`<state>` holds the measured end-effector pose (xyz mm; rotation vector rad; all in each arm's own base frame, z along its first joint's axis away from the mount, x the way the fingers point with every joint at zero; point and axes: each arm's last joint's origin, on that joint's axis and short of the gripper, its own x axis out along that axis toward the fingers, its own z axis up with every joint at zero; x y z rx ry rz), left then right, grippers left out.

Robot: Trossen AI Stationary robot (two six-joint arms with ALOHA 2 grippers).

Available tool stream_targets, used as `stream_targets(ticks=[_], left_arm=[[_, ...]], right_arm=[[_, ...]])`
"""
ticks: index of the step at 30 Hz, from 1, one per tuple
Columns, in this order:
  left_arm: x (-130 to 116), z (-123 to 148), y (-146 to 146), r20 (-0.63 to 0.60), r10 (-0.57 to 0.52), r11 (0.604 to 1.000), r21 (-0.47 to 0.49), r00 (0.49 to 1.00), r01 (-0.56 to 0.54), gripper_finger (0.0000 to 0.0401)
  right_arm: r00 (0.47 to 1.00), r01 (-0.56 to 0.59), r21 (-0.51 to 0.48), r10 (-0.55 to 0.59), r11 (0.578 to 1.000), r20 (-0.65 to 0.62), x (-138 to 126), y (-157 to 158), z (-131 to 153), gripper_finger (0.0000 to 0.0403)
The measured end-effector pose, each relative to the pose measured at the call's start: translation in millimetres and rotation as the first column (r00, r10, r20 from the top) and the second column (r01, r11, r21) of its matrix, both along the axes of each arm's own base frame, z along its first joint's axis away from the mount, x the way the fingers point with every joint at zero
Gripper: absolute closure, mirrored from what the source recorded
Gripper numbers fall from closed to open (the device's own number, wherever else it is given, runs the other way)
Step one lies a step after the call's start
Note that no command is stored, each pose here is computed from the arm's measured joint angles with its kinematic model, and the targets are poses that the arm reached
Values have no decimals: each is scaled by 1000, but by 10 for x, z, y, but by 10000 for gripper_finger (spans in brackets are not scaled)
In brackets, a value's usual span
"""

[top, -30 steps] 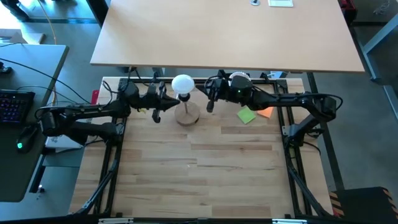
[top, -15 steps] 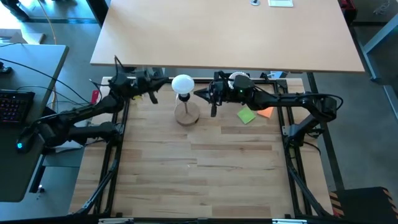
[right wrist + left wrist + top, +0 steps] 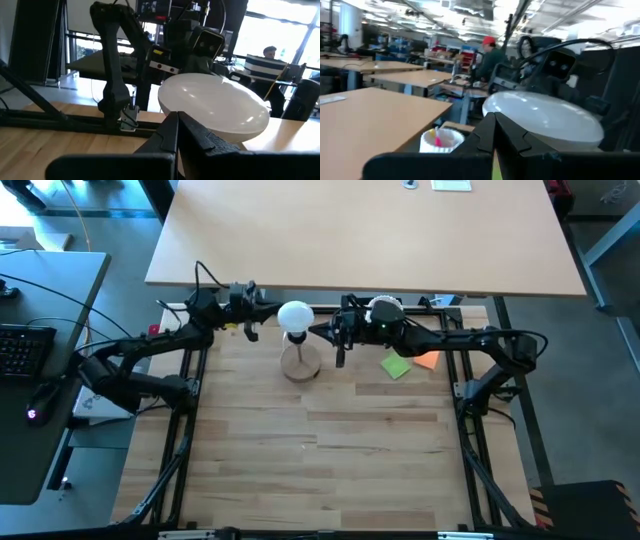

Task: Screw lightbulb
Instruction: Remove the white lightbulb from the brown lamp

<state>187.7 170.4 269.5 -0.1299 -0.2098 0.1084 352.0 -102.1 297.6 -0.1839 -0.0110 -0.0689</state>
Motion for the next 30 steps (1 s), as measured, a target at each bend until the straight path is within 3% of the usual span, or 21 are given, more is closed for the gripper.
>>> stream_targets(ticks=[16, 22, 25, 30], left_arm=[[53, -49, -113, 28, -73, 993, -87, 997, 75, 401], [49, -92, -185, 36, -95, 988, -116, 995, 99, 401], [61, -125, -316, 26, -201, 974, -101, 979, 202, 401], [110, -107, -464, 53, -221, 971, -85, 974, 225, 401]], right_arm=[[999, 54, 47, -55, 997, 3, -41, -129, 2, 403], [986, 162, 94, -163, 982, 14, -104, -286, 15, 403], [966, 252, 121, -257, 960, 23, -131, -402, 14, 403], [962, 268, 158, -274, 950, 16, -166, -480, 4, 403]])
